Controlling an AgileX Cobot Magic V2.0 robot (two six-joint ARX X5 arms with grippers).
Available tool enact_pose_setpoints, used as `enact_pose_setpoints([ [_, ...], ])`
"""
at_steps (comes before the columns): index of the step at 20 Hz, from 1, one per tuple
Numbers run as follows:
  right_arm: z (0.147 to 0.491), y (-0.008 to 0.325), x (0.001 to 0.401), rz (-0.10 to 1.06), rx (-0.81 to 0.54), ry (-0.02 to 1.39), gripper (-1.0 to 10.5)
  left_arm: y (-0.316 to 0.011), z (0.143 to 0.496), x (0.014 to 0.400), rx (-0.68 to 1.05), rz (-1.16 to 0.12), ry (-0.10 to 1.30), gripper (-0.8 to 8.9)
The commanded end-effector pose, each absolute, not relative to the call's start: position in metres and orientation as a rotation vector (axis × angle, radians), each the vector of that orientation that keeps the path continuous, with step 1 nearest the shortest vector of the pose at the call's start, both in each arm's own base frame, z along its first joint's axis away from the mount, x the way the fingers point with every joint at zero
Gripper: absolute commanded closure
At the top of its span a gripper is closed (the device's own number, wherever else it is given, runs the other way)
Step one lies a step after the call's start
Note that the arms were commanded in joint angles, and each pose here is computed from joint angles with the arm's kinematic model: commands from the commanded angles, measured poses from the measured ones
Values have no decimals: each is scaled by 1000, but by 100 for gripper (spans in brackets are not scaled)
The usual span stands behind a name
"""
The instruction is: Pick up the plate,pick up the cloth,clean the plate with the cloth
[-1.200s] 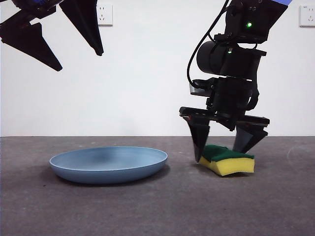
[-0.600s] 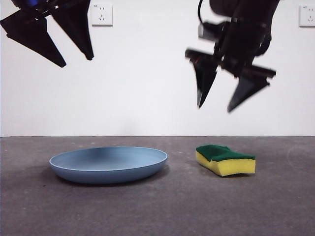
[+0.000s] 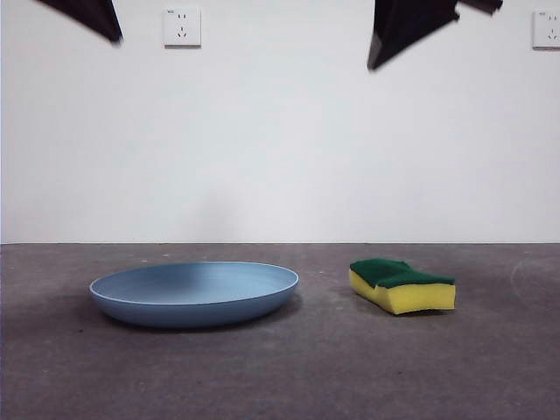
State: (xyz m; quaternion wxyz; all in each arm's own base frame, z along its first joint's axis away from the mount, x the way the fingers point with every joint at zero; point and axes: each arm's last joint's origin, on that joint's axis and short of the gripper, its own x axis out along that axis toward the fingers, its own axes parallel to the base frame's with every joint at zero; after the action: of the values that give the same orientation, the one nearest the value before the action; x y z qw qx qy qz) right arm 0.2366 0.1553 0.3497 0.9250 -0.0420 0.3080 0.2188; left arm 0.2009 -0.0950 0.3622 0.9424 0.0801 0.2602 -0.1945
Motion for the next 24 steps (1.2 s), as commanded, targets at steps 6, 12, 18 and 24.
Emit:
enact_pose_setpoints([
  [6,298,123,172,443,-63,442,955,-66,318,143,107,-370,349,821],
  [12,273,110,158,428,-70,472,946,-56,290,122,-15,-363,272,817],
  [18,274,110,158,434,-72,469,946,-58,286,125,-3,-358,306,817],
  [24,275,110,157,435,-69,465,946,-59,284,128,1,-357,322,817],
])
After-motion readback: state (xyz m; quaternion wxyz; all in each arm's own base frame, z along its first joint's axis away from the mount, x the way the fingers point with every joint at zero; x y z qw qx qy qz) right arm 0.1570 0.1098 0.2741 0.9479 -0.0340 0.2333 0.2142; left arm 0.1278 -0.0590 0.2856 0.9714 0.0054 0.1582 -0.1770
